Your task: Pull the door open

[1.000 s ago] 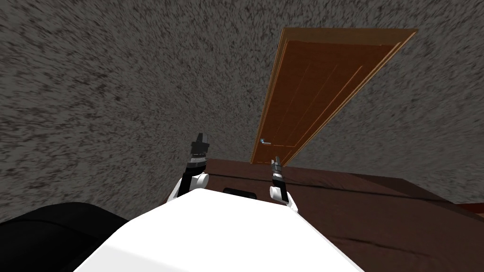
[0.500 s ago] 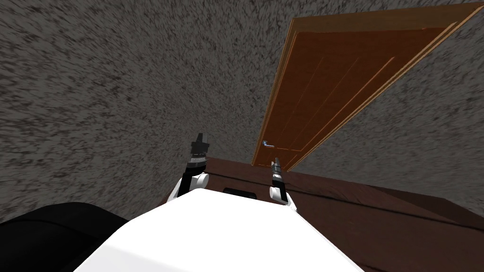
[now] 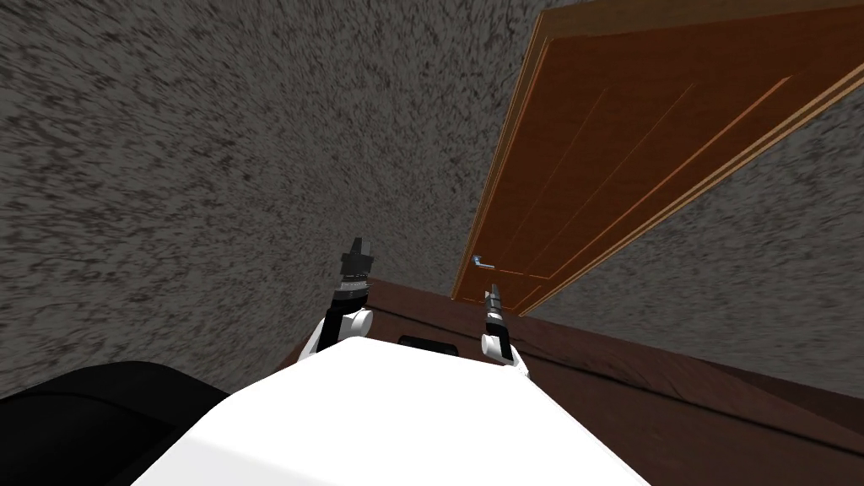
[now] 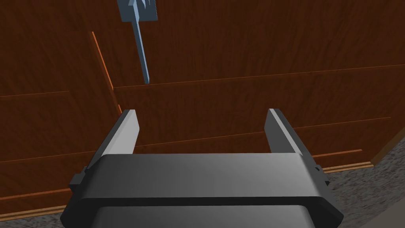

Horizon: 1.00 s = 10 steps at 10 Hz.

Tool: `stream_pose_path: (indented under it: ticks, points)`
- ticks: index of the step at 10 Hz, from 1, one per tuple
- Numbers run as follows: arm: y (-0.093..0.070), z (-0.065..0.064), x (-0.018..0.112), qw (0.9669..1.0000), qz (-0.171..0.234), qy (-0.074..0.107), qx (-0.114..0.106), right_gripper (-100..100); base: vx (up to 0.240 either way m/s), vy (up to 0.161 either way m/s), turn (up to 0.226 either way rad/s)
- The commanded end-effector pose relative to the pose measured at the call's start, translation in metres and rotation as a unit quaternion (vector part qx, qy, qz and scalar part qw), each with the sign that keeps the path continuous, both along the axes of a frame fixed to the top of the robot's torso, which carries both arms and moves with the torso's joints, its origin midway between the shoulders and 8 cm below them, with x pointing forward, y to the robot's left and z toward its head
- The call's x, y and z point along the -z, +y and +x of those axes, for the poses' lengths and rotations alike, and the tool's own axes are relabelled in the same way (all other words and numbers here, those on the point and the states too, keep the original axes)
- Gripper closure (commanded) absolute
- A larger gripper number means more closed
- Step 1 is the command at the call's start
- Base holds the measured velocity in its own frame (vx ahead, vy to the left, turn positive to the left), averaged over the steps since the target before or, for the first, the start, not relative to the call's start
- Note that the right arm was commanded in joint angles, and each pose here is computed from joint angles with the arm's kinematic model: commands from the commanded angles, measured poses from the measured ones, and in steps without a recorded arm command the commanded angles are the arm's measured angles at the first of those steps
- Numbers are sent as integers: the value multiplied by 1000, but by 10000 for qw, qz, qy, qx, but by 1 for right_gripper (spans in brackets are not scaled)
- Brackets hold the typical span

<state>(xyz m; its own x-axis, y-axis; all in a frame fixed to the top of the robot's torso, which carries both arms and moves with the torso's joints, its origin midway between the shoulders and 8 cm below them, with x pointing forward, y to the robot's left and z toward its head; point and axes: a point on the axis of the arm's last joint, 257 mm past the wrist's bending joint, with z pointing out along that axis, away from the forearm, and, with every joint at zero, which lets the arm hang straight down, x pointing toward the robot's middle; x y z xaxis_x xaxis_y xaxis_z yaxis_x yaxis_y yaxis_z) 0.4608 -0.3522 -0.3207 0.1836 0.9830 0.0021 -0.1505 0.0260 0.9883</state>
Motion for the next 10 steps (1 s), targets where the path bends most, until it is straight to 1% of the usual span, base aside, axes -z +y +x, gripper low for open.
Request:
stream_pose_path:
  ticks: [1, 5, 6, 7, 9, 10]
  points:
    - [-3, 0, 8, 10000, 15, 80, 41, -100, 62, -72, 90]
    - [-10, -1, 26, 9996, 52, 258, 136, -100, 66, -58, 111]
    - [-13, -2, 34, 9992, 69, 339, 180, -100, 85, -75, 180]
    - [-15, -2, 38, 9990, 77, 380, 202, -100, 77, -98, 149]
    - [-17, -3, 44, 9987, 92, 448, 240, -100, 56, -73, 81]
    - [-20, -4, 50, 9982, 107, 513, 276, -100, 58, -76, 149]
